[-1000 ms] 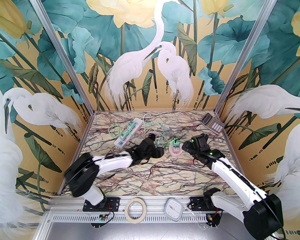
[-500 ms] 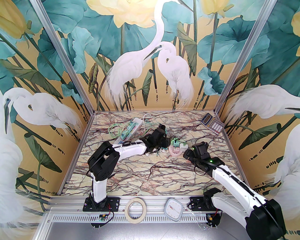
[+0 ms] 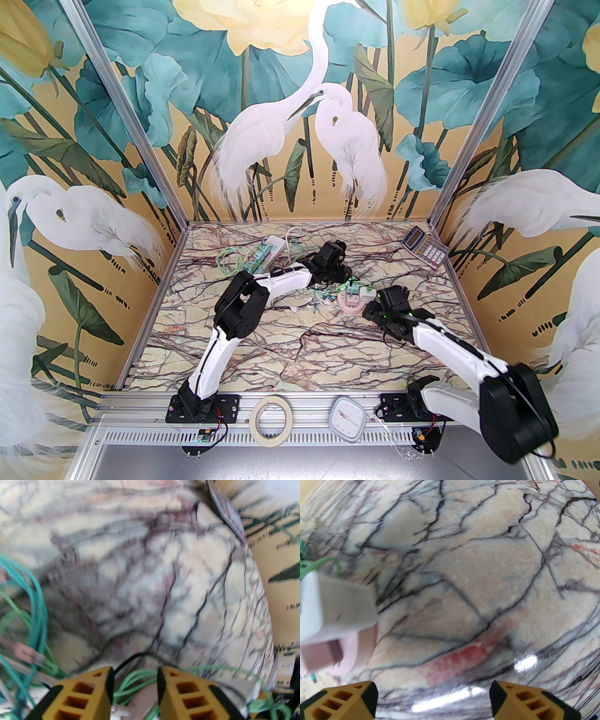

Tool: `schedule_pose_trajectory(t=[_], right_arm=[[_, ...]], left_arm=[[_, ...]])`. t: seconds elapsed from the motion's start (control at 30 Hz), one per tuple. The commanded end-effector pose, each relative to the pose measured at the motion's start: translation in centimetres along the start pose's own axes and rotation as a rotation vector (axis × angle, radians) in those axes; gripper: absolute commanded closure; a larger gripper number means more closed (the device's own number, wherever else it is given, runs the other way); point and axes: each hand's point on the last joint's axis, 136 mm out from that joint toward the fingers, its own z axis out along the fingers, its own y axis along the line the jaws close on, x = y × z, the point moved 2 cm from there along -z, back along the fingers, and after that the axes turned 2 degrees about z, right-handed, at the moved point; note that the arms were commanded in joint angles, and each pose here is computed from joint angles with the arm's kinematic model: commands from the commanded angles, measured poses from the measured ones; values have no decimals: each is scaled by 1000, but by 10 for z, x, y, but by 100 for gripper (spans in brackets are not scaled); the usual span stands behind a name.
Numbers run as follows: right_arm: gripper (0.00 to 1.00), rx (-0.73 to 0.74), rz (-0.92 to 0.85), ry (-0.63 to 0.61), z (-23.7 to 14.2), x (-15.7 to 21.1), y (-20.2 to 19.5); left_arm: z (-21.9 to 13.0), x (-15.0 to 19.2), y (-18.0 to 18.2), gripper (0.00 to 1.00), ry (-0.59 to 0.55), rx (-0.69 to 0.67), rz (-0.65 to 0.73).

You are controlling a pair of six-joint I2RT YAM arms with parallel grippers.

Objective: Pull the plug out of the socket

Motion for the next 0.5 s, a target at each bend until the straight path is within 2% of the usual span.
schedule_pose_trajectory(t=[0.0, 0.2, 0.4, 0.47], right_arm=[[13, -2, -27, -46, 3, -22, 8], [13, 21, -89, -28, 19, -43, 16], [13, -21, -201, 9, 35, -57, 44], [11, -27, -234, 18, 41, -62, 52]], left_arm=[[-7, 41, -20, 67, 104, 57, 70], [-30, 68, -22, 67, 93, 43, 40], [-44, 92, -31, 67, 96, 32, 19], [-47, 101, -28, 67, 97, -16, 2]])
